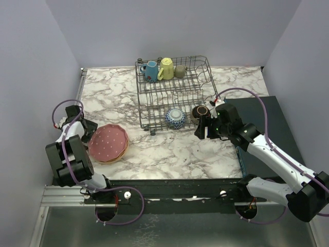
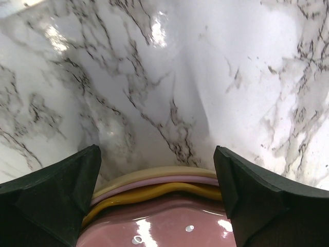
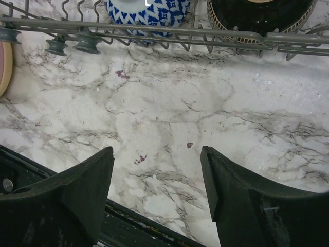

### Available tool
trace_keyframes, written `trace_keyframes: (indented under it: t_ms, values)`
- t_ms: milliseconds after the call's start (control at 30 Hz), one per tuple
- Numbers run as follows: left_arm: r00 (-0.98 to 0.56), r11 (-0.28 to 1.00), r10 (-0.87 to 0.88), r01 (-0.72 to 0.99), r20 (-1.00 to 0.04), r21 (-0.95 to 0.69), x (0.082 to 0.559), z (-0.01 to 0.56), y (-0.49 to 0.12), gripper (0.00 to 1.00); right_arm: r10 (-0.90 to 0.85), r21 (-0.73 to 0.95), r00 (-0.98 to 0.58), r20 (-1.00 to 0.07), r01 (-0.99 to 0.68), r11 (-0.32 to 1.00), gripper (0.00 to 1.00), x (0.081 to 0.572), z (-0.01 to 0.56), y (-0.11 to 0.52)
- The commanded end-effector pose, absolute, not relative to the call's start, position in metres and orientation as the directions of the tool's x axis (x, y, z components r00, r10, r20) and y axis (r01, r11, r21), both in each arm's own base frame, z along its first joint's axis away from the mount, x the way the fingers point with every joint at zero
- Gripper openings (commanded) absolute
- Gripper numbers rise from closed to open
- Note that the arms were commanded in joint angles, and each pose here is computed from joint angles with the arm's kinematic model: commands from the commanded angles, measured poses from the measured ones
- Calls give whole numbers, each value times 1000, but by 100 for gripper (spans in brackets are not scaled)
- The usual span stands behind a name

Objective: Load the mixed dishes into the dish rack
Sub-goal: Move the plate to the corner of the board.

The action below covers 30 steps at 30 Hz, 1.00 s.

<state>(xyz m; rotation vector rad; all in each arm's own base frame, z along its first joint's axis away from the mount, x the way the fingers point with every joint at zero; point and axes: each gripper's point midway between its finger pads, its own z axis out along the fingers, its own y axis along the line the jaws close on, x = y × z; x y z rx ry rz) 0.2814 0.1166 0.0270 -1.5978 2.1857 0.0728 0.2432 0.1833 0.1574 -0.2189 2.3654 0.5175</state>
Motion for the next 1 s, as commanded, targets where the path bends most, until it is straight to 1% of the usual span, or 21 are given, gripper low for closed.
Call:
trace_keyframes:
  t_ms: [0,333,533,567,633,967]
  values:
    - [-266,311,-944,-915,-194,-256,272,16,62,99,2,332,-742,-670,-298,895,75,239,161,186]
    - [-271,308,-948,-915,-169,-261,258,11,35,99,31,387,-769,-639,-286,877,75,229,158,191]
    - [-288,319,-946,-910,-150,-266,246,7,12,99,48,410,-767,-639,-287,866,75,226,159,192]
    - [-295,320,-947,-906,-128,-278,245,8,5,99,49,411,-768,-639,-287,865,75,226,159,193]
    - [-293,314,-949,-904,-114,-290,242,9,-1,99,50,414,-769,-637,-286,864,75,225,159,193]
    - [-309,324,-946,-890,-100,-321,230,15,-25,99,68,436,-781,-621,-272,858,75,220,155,193]
